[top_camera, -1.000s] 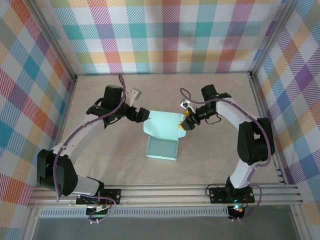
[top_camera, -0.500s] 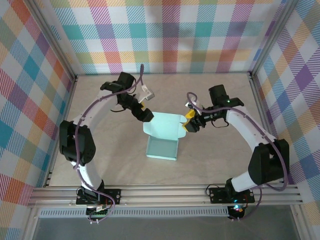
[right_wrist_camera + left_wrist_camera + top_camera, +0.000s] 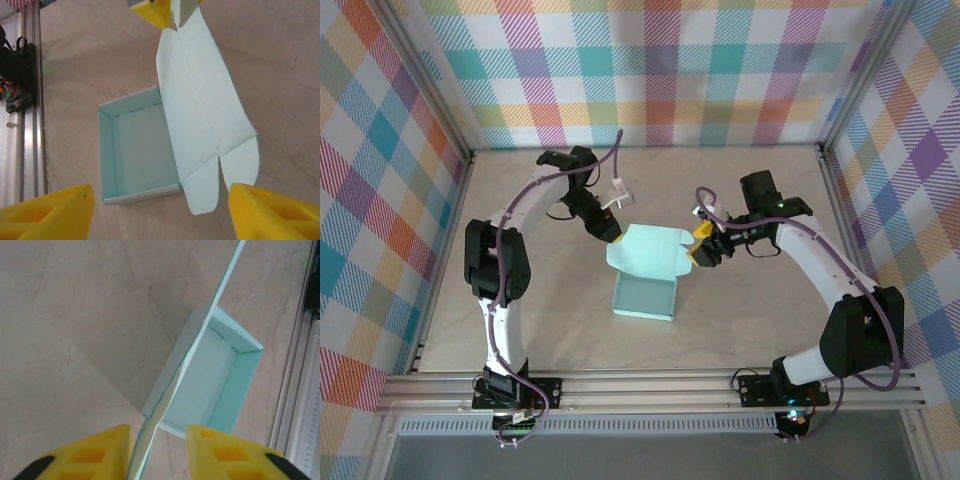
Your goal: Fold the paper box
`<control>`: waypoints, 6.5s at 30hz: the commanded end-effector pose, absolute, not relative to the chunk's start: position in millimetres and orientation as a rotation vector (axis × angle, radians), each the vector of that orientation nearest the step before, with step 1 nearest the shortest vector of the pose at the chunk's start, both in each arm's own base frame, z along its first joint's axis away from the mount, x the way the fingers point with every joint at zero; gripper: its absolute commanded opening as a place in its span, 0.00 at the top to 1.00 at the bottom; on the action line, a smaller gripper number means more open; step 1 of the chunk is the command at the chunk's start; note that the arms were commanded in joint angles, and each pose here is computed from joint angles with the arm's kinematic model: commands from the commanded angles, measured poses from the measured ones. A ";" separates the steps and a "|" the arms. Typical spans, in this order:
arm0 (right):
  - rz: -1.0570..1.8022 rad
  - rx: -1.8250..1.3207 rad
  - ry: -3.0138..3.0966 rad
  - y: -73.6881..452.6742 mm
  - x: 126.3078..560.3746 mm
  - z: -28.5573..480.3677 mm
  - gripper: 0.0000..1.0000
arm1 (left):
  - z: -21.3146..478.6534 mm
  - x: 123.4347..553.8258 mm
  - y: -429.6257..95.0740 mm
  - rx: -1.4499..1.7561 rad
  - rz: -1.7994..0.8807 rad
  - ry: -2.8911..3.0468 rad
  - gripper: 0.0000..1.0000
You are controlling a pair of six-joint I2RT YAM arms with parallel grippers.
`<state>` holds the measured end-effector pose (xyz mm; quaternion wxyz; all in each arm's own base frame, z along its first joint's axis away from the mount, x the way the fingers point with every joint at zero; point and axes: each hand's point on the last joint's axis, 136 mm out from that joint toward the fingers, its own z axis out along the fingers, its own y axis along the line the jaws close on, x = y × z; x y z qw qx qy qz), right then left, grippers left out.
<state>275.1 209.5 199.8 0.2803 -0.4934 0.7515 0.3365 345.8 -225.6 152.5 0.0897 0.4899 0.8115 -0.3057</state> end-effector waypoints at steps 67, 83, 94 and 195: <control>0.859 -1.265 2.074 203.4 285.0 194.4 0.30 | 143.4 331.3 -211.1 1.470 -0.952 2.452 0.81; 0.851 -1.258 2.074 200.7 285.3 195.0 0.30 | 137.4 331.6 -213.4 1.464 -0.989 2.466 0.83; 0.846 -1.215 2.067 201.6 289.3 201.8 0.31 | 141.2 330.2 -212.9 1.467 -0.972 2.448 1.00; 0.333 -0.627 2.335 222.7 333.3 181.2 1.00 | 202.0 369.5 -266.4 0.386 -0.514 2.447 1.00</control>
